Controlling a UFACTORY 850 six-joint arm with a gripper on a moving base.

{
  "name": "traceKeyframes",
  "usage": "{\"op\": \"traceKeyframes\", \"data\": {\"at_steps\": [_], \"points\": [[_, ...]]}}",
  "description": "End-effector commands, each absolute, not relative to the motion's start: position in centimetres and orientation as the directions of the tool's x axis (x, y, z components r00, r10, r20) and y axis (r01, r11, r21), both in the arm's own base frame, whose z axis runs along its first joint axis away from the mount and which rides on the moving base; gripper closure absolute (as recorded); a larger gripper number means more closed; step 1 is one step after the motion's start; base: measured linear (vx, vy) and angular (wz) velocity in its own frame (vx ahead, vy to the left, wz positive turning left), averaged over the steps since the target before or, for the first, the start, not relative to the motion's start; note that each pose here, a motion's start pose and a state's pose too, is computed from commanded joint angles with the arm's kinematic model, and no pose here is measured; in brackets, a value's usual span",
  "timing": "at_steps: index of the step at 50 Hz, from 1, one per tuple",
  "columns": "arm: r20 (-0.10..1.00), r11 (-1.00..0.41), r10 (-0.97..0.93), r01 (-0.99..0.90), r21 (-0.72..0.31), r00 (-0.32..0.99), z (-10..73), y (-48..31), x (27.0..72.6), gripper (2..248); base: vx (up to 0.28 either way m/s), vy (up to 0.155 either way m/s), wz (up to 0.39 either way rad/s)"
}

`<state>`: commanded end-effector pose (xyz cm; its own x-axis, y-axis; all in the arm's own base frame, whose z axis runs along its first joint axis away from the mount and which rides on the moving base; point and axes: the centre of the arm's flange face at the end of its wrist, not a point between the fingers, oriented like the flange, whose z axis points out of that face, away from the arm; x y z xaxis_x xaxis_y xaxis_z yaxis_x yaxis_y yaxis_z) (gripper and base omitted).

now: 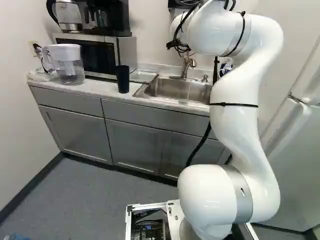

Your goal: Rinse the cup and place it in the tray

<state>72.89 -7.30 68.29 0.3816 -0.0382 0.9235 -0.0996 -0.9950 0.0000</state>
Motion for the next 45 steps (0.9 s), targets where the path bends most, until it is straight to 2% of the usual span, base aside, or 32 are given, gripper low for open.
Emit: {"op": "traceKeyframes", "data": {"at_steps": [23, 45], "points": [[0.915, -0.998, -0.024, -0.059, 0.000, 0.404, 68.6, -4.2, 70.9, 3, 0.000, 0.000, 0.000], [0.858, -0.999, -0.018, -0.035, 0.000, 0.514, 68.2, -2.3, 67.2, 3, 0.000, 0.000, 0.000]]}}
